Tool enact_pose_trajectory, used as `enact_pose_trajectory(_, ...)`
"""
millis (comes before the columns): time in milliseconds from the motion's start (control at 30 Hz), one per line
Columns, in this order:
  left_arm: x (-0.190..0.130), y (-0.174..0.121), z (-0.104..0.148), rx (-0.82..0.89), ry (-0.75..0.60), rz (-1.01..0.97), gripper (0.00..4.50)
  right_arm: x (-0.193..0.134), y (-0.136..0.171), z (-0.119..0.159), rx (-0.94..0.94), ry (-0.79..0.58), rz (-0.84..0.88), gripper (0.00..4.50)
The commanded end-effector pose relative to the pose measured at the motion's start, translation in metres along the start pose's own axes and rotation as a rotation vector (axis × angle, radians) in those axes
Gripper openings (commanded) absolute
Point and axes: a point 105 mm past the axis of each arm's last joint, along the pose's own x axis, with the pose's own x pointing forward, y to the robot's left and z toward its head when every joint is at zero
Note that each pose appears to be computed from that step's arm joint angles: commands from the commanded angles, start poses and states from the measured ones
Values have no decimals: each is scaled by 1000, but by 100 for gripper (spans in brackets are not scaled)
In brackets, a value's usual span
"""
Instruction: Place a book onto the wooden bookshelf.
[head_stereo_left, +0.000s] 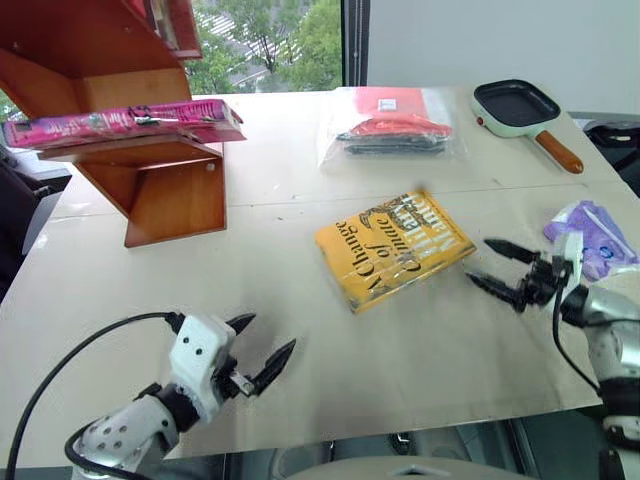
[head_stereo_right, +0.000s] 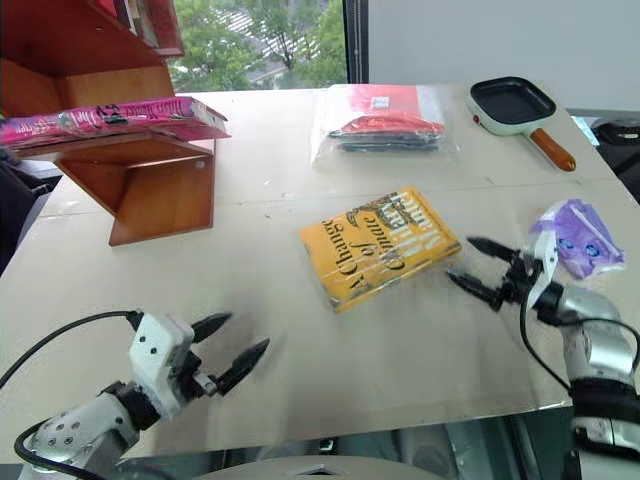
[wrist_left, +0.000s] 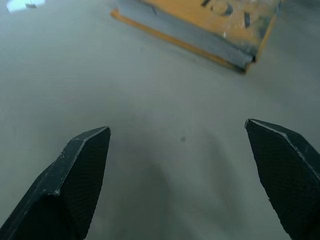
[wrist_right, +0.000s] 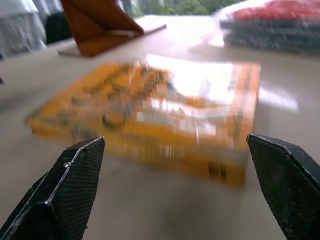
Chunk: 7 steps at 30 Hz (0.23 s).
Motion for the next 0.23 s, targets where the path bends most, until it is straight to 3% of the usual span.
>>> enact_pose_trajectory(33,3,3,-23,-62,48,30,444,-23,-1,6,-108,37,-51,450)
enact_pose_trajectory(233,12,10,-29,-18,19,35,444,-31,4,-4,-106,65,-112,450)
